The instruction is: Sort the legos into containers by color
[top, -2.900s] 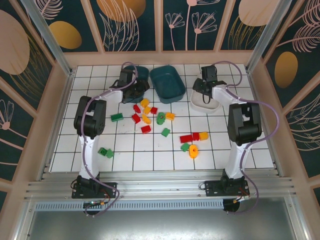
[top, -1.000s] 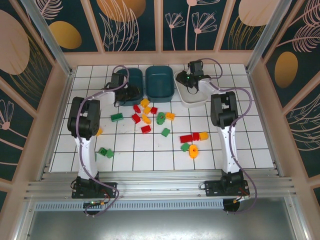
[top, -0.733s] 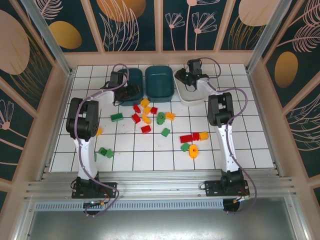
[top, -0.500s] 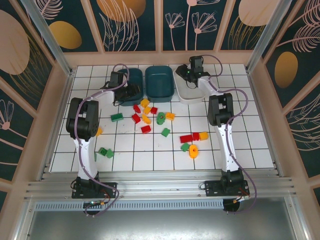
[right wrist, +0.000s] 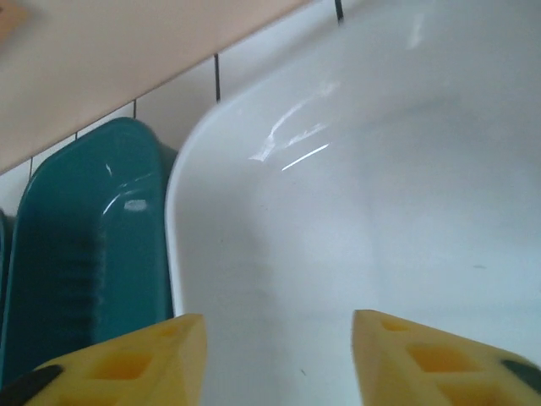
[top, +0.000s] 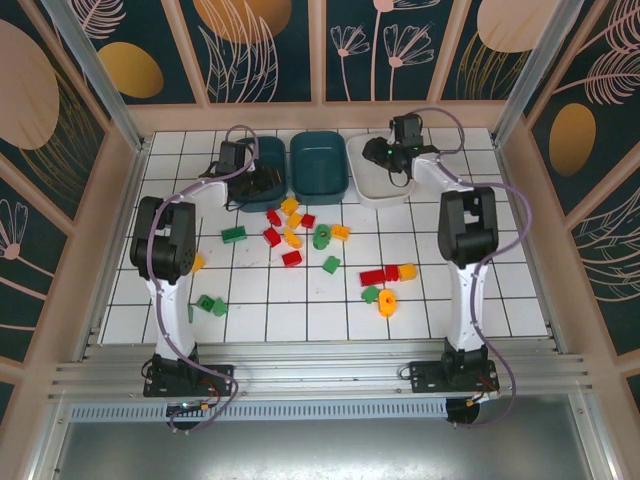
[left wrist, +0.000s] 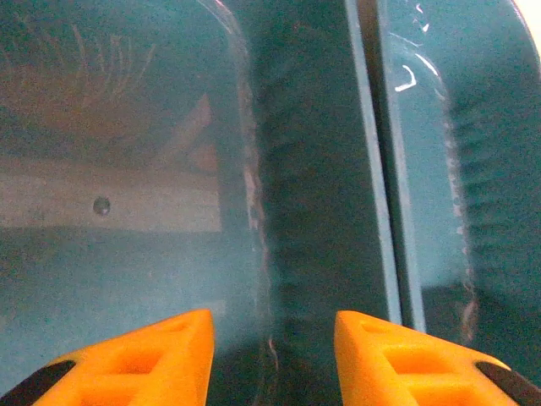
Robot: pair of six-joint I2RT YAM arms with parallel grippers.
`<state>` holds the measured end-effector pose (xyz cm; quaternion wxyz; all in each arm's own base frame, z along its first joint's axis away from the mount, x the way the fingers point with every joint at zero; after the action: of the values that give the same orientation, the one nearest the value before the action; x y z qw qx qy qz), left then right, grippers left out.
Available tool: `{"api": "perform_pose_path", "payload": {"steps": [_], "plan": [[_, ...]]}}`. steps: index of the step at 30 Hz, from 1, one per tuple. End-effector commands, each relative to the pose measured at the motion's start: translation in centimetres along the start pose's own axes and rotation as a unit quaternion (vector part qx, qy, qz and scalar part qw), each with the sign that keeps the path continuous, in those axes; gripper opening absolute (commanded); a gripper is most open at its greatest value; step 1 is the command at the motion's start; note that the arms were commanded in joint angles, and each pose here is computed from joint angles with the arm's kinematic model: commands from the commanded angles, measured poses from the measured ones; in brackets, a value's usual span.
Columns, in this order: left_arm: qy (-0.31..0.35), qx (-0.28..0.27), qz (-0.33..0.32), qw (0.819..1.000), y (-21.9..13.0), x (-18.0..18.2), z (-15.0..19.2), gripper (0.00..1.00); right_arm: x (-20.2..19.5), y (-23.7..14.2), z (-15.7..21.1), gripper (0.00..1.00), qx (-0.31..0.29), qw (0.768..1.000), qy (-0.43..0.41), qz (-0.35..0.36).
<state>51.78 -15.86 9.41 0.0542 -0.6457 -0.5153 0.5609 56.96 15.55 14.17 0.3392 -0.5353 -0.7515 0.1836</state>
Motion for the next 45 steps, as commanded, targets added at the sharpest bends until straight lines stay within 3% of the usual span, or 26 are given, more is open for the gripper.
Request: {"api": "perform_pose_path", "payload": {"steps": [1, 9, 13, 19, 32, 37, 45], "plan": [[0.016, -0.035, 0.05, 0.998, -3.8, -3.3, -0.7, 0.43, -3.9, -2.2, 1.3, 0.55, 0.031, 0.991, -0.087, 0.101], [-0.026, -0.098, 0.065, 0.993, -9.3, -1.5, 2.2, 0.44, -8.1, -3.3, 4.1, 0.59, 0.062, 0.977, -0.112, 0.171], [-0.039, -0.097, 0.05, 0.993, -10.8, 0.4, 4.5, 0.45, -7.3, -2.6, 5.4, 0.49, 0.068, 0.986, -0.094, 0.117], [-0.038, -0.092, 0.061, 0.993, -12.1, -0.1, 5.0, 0.45, -6.3, -3.3, 6.1, 0.41, 0.053, 0.992, -0.058, 0.099], [-0.027, -0.098, 0.068, 0.992, -12.6, -0.9, 4.5, 0.45, -6.0, -5.3, 1.8, 0.5, 0.012, 0.983, -0.099, 0.155], [-0.024, -0.099, 0.068, 0.992, -12.7, -1.0, 4.5, 0.45, -6.1, -4.2, 2.2, 0.56, 0.019, 0.988, -0.074, 0.138], [-0.021, -0.101, 0.071, 0.992, -13.1, -1.3, 4.5, 0.45, -8.1, -4.0, 4.7, 0.56, 0.043, 0.985, -0.009, 0.164]]}}
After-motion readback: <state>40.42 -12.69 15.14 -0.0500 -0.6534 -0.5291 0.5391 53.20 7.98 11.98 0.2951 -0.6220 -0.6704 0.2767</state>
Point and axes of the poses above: each hand's point on the last joint's axis, 136 mm out from that joint toward the fingers, its own y axis out along the fingers, its own x axis along the line the jaws close on, z = x × y, the point moved 2 cm from there along -y, back along the fingers, and after that the axes turned 14 degrees about -y, right-handed, at the moved point
